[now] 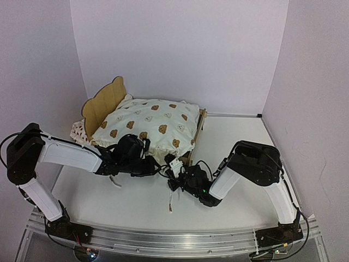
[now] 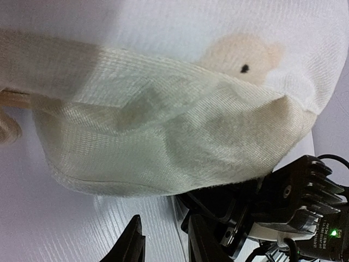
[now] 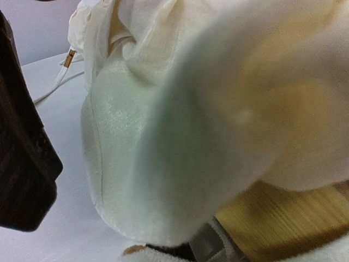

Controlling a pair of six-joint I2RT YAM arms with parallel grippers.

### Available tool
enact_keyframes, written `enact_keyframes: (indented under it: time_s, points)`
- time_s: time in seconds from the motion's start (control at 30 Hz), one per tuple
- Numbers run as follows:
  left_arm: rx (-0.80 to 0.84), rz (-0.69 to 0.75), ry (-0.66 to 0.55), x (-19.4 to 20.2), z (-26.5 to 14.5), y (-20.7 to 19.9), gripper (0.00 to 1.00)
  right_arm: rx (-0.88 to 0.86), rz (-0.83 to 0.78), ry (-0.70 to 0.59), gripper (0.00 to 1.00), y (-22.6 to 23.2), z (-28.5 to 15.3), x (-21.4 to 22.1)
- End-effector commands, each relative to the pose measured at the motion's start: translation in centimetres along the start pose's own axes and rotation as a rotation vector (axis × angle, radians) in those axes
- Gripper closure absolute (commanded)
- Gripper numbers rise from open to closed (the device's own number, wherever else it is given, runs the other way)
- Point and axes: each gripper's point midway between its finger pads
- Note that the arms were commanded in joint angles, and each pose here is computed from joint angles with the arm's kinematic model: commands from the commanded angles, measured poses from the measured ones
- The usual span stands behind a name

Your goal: Set up the pet bed

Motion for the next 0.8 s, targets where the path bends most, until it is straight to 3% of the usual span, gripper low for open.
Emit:
enact_keyframes:
  time_s: [0.0,0.4,0.77]
  points:
    - [-0.029,0.008,-0.006,0.4,0.0,0.9,0.72,-0.095,0.042,-0.022,1.00,1.9,0.9,-0.6]
    - [-0.030,0.003,0.024,1.4,-1.5,1.2,0.71,-0.441,0.094,0.039,1.00,7.5,-2.3,-1.7]
    - [0.024,0.000,0.072,2.1,0.8,0.8,0.69,-0.471,0.095,0.063,1.00,7.9,-2.9,-1.0]
Point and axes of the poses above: each gripper's point midway between its finger pads, its own z axis out along the fingers, its own y axis along the line the jaws close on, x = y × z, and after that the axes turned 15 degrees about z, right-handed
